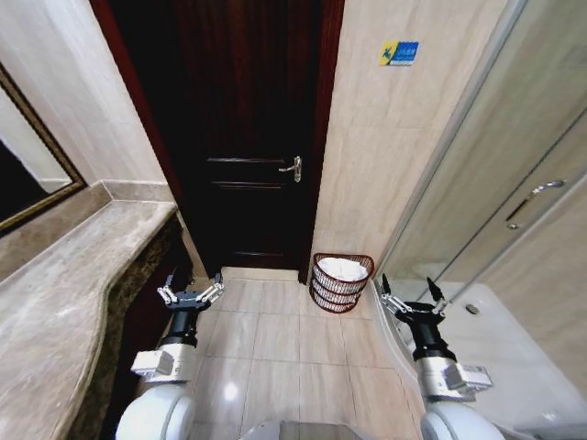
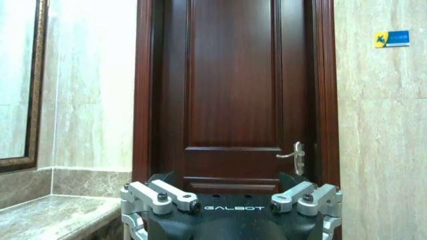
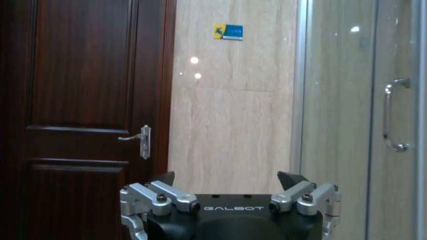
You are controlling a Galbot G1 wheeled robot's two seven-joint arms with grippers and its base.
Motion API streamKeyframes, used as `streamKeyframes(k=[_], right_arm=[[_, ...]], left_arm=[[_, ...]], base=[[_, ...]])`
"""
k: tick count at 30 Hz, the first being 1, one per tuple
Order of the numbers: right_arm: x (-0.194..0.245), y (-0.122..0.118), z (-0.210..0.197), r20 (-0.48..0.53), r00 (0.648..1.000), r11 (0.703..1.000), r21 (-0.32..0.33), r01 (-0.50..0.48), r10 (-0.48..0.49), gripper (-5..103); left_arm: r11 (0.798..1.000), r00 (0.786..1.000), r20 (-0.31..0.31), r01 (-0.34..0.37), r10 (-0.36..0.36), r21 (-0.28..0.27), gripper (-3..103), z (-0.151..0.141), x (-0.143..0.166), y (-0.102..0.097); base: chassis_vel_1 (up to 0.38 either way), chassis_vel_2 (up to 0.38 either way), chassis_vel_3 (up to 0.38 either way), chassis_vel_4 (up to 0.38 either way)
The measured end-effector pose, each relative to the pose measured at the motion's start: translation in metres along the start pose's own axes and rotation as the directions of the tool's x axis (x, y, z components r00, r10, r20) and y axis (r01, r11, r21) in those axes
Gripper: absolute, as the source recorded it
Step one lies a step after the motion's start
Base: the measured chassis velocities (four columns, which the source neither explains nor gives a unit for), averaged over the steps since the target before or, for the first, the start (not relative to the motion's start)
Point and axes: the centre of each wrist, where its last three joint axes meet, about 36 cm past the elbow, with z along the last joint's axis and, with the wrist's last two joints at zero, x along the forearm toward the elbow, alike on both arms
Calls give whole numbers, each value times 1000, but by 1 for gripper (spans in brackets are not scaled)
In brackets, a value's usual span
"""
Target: Discard the used towel into the hamper.
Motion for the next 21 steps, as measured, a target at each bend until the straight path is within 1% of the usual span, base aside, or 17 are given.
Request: streamKeyframes(k=[21], right_arm=[[0,0,0,0,1000,1000,0,0,0,100]], left_arm=[[1000,1000,0,0,0,0,100,0,0,0]], base=[[131,-135,-132,132]])
